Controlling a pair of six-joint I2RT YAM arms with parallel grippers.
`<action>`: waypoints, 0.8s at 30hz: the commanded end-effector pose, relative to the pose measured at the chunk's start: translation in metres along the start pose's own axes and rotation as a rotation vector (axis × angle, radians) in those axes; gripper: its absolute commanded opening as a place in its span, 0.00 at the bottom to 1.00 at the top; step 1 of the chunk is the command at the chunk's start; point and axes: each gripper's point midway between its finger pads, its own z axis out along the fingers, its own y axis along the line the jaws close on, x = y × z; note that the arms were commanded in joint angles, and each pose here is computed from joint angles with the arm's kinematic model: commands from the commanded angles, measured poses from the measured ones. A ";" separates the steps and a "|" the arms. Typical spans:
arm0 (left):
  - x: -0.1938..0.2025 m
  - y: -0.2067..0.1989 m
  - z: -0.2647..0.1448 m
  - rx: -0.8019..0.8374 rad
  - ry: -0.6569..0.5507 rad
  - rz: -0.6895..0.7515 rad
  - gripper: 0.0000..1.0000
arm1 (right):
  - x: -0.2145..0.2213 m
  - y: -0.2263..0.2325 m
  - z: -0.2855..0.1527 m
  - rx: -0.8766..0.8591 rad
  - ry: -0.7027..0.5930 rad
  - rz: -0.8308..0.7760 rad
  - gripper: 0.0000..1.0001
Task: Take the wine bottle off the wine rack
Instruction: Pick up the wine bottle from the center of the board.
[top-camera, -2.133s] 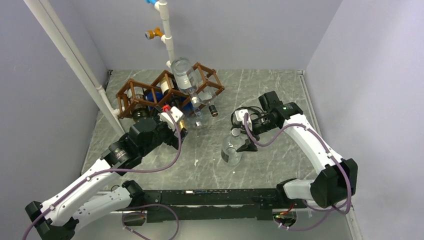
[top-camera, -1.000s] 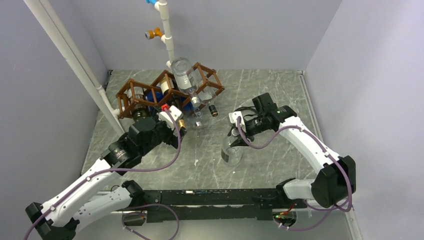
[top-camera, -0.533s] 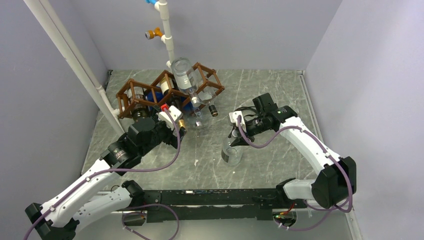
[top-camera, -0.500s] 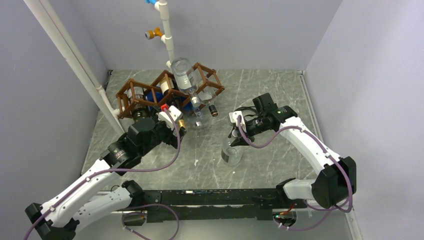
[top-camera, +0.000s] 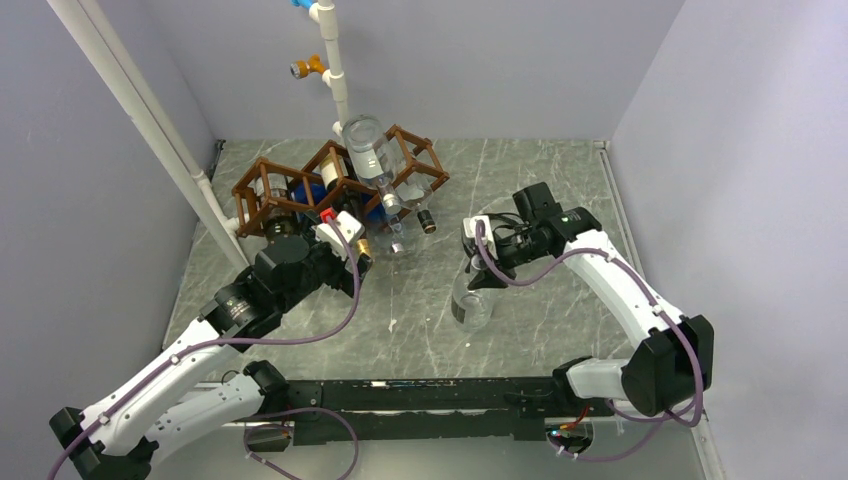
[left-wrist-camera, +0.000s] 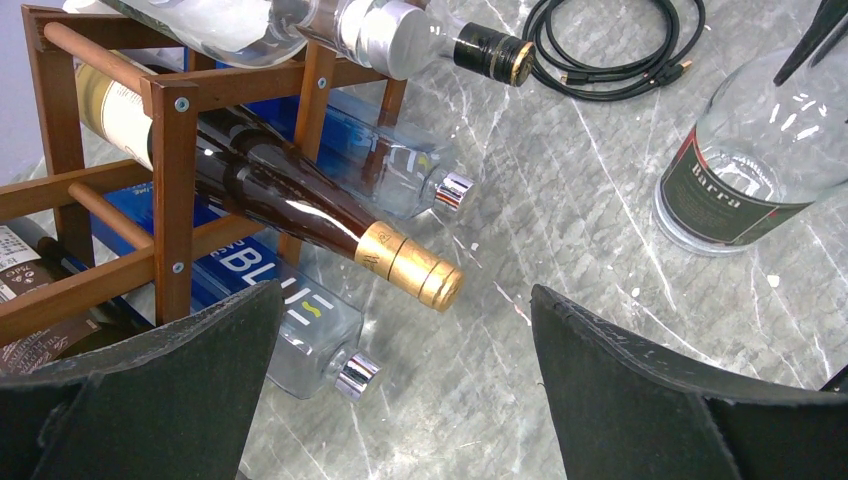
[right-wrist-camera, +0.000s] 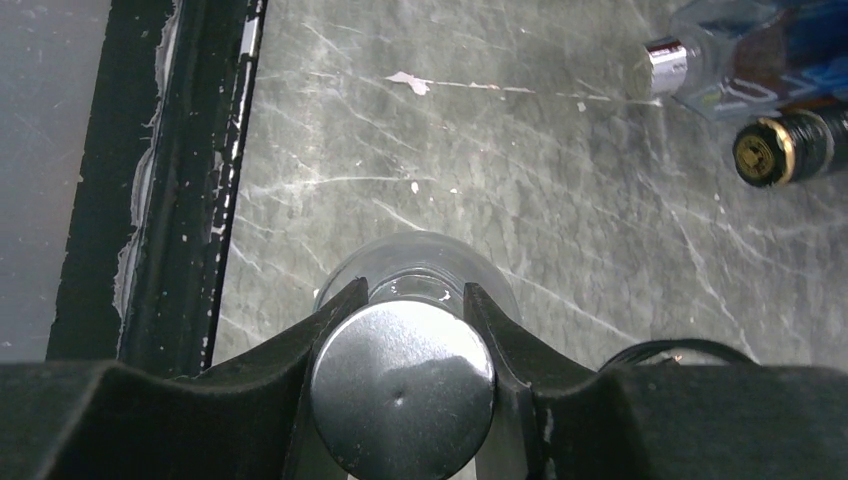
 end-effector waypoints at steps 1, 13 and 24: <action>-0.005 0.006 -0.002 -0.026 -0.025 -0.004 1.00 | -0.043 -0.014 -0.022 0.059 -0.116 -0.073 0.00; -0.004 0.007 -0.003 -0.034 -0.022 -0.005 1.00 | -0.048 -0.042 -0.057 0.189 -0.140 -0.033 0.00; -0.004 0.009 -0.003 -0.041 -0.021 -0.006 0.99 | -0.059 -0.093 -0.094 0.372 -0.115 -0.023 0.00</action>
